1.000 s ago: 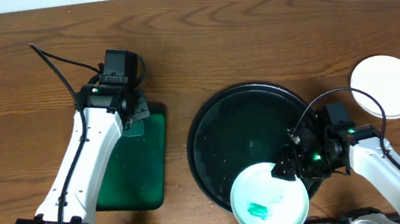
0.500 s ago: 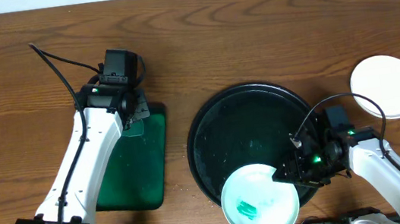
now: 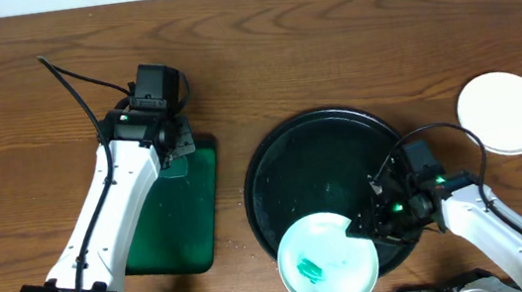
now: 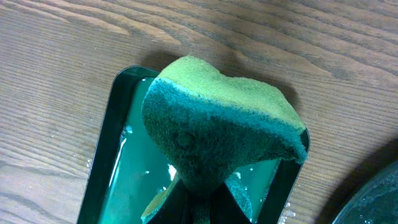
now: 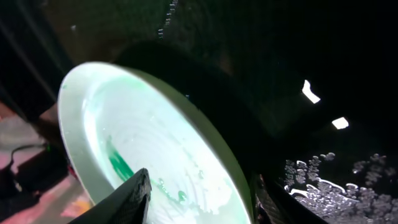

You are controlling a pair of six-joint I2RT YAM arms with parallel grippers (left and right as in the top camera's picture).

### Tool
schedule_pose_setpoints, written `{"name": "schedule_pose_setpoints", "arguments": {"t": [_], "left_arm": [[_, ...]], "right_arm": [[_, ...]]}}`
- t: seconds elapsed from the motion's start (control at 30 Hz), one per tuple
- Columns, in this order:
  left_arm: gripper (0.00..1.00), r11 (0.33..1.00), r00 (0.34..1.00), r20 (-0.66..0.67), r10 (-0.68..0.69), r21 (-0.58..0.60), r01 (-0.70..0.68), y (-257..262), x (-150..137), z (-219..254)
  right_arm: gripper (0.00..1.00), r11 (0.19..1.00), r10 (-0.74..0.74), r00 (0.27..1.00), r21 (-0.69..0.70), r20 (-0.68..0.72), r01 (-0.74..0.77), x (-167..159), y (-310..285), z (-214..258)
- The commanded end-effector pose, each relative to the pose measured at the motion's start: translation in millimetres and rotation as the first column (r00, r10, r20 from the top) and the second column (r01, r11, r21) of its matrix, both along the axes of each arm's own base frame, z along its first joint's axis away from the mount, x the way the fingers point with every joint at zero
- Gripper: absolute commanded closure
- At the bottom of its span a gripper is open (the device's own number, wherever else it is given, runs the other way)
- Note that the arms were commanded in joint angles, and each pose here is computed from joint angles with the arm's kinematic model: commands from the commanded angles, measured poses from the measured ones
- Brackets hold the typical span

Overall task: Clean dirty plates on tray and stack at the side
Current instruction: 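Grip the pale green plate rim and tilt it up with right gripper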

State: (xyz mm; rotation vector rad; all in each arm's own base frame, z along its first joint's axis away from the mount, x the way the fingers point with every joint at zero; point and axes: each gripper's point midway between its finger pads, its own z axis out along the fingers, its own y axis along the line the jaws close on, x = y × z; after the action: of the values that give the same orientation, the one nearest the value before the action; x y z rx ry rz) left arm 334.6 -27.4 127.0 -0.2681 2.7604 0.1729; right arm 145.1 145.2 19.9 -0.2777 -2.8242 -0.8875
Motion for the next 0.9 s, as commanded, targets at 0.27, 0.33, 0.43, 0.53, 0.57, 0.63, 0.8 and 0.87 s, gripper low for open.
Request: {"name": "schedule_pose_setpoints", "arguments": {"t": [0.27,0.33,0.43,0.53,0.57,0.63,0.8,0.87], "left_arm": [[0.93,1.0,0.999,0.032,0.001,-0.024,0.0,-4,3,5],[0.93,0.999,1.0,0.031,-0.002,-0.033,0.003,-6,3,5],[0.93,0.999,1.0,0.03,-0.002,-0.032,0.003,-6,3,5],[0.93,0.999,1.0,0.03,-0.002,-0.032,0.003,-6,3,5],[0.93,0.999,1.0,0.03,-0.002,-0.032,0.003,-6,3,5],[0.93,0.999,1.0,0.03,-0.002,-0.032,0.003,-6,3,5],[0.93,0.999,1.0,0.03,-0.002,-0.032,0.003,-6,3,5],[0.93,0.999,1.0,0.03,-0.002,-0.032,0.003,-6,3,5]], "right_arm": [[0.58,0.983,-0.16,0.983,-0.111,-0.091,0.15,-11,14,-16],[0.67,0.98,-0.173,0.98,-0.112,-0.101,0.162,-15,17,-20],[0.8,0.975,-0.201,0.971,-0.122,-0.129,0.185,-23,18,-27],[0.99,0.974,-0.202,0.97,-0.127,-0.134,0.186,-28,18,-32],[0.99,0.975,-0.202,0.971,-0.125,-0.13,0.186,-27,18,-31],[0.99,0.976,-0.198,0.973,-0.112,-0.116,0.185,-24,20,-31],[0.98,0.979,-0.194,0.979,-0.073,-0.056,0.19,-8,27,-25],[0.98,0.979,-0.19,0.982,-0.073,-0.02,0.188,1,28,-21]]}}
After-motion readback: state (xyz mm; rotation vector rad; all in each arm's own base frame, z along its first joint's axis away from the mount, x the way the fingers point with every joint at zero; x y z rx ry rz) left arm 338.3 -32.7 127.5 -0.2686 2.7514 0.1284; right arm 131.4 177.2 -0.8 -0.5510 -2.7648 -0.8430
